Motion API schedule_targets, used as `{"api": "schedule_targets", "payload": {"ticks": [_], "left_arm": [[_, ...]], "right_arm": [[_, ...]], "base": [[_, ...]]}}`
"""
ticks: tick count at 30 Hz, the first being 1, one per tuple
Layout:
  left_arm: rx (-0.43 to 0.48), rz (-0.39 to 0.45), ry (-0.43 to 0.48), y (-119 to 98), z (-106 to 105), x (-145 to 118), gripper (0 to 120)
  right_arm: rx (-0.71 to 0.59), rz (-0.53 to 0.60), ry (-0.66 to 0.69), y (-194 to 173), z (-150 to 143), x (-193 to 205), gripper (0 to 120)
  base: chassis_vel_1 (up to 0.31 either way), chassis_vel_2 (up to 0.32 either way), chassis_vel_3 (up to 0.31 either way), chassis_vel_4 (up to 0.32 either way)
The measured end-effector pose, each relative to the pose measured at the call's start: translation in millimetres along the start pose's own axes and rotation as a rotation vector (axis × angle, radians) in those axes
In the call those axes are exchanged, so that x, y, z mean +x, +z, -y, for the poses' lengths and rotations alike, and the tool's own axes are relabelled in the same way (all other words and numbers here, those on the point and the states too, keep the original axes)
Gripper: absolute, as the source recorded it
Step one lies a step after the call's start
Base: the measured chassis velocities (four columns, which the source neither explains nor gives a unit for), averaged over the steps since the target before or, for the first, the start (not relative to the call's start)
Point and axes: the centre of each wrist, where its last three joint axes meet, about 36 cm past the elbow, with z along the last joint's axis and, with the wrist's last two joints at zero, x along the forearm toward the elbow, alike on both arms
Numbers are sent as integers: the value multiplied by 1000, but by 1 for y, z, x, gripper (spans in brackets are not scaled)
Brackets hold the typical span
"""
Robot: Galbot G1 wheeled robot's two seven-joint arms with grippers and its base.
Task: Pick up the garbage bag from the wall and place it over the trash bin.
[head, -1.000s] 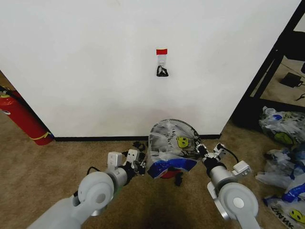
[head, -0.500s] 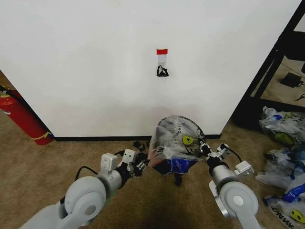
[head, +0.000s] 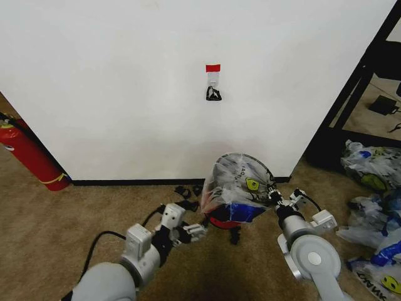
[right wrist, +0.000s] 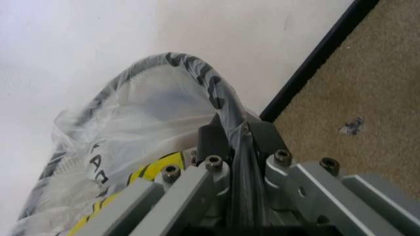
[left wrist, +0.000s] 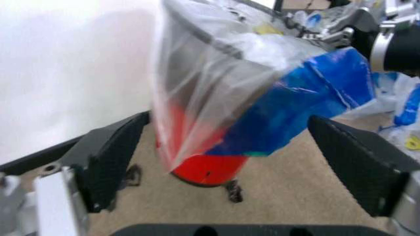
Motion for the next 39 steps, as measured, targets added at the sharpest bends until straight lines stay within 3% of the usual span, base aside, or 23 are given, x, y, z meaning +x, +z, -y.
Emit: {"api": "schedule_targets", "payload": {"ticks": [11, 18, 28, 31, 35, 39], "left_arm": [[27, -13, 92, 0, 7, -28, 100], [79, -57, 143, 7, 15, -38, 92], [109, -65, 136, 7, 8, -64, 55], [118, -65, 135, 9, 8, -65, 41], [121, -65, 138, 11, 10, -64, 34], [120, -64, 149, 16, 16, -61, 14]], "right_arm": [[14, 0, 30, 11, 2, -4, 1], [13, -2, 31, 16, -1, -10, 1], [8, -7, 31, 20, -2, -13, 1], [10, -5, 31, 20, -2, -14, 1], [11, -4, 32, 19, -1, -14, 1], [12, -4, 33, 20, -1, -14, 1]], "base": [[0, 0, 0, 0], [0, 0, 0, 0], [0, 0, 0, 0], [0, 0, 0, 0], [0, 0, 0, 0], [0, 0, 0, 0]]}}
